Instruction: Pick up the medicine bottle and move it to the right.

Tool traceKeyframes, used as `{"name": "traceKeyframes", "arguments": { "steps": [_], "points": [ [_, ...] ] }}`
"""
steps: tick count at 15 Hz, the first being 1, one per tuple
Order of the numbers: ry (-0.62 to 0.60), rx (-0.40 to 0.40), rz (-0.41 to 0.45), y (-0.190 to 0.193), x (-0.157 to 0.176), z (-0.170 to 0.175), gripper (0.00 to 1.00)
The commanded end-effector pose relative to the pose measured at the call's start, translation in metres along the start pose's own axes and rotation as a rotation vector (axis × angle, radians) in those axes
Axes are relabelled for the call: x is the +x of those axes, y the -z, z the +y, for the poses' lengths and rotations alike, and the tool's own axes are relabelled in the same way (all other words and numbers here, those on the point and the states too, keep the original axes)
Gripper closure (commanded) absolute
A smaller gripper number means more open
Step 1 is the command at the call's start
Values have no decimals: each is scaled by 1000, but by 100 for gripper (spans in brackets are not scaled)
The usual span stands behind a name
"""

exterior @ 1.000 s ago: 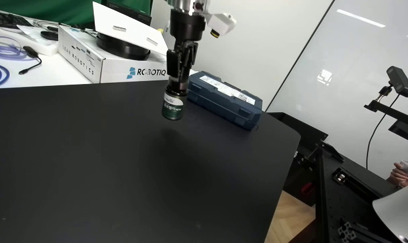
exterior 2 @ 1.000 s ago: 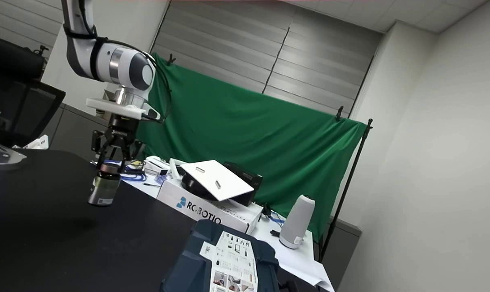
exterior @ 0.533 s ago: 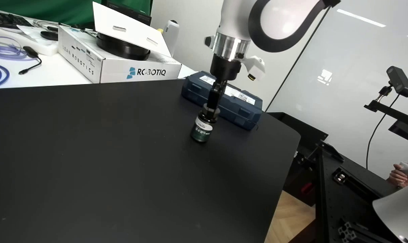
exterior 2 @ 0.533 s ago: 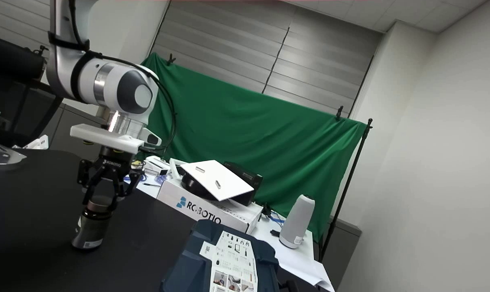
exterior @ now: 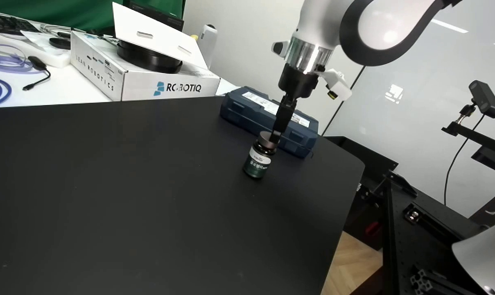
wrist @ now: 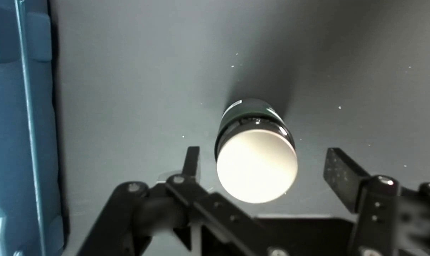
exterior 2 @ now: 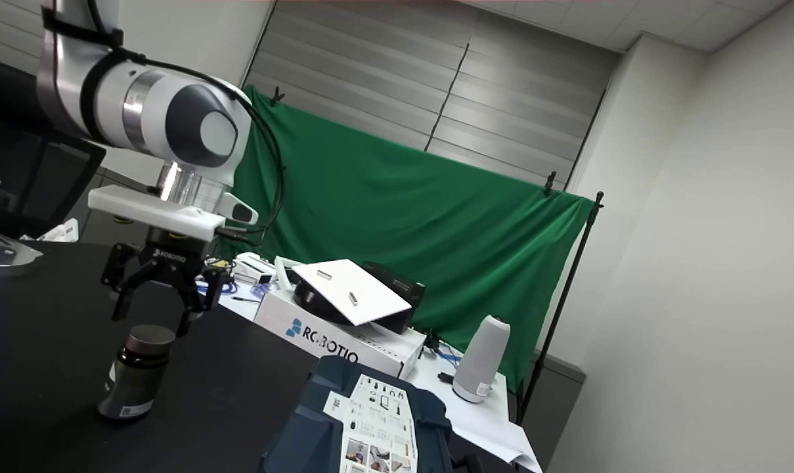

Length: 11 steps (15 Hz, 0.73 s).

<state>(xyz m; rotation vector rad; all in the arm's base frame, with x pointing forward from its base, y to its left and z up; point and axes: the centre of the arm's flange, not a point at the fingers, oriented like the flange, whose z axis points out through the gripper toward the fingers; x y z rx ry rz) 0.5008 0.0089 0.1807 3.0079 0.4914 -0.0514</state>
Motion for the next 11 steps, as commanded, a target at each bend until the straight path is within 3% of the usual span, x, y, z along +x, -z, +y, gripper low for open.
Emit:
{"name": "traceKeyframes", "arguments": {
  "steps": [1, 6, 7, 11],
  "points": [
    [18, -52, 84, 85, -23, -15, 0],
    [51, -107, 120, 163, -39, -45, 0],
    [65, -85, 120, 136, -19, -30, 0],
    [74, -100, 128, 159, -33, -42, 0]
  ]
}}
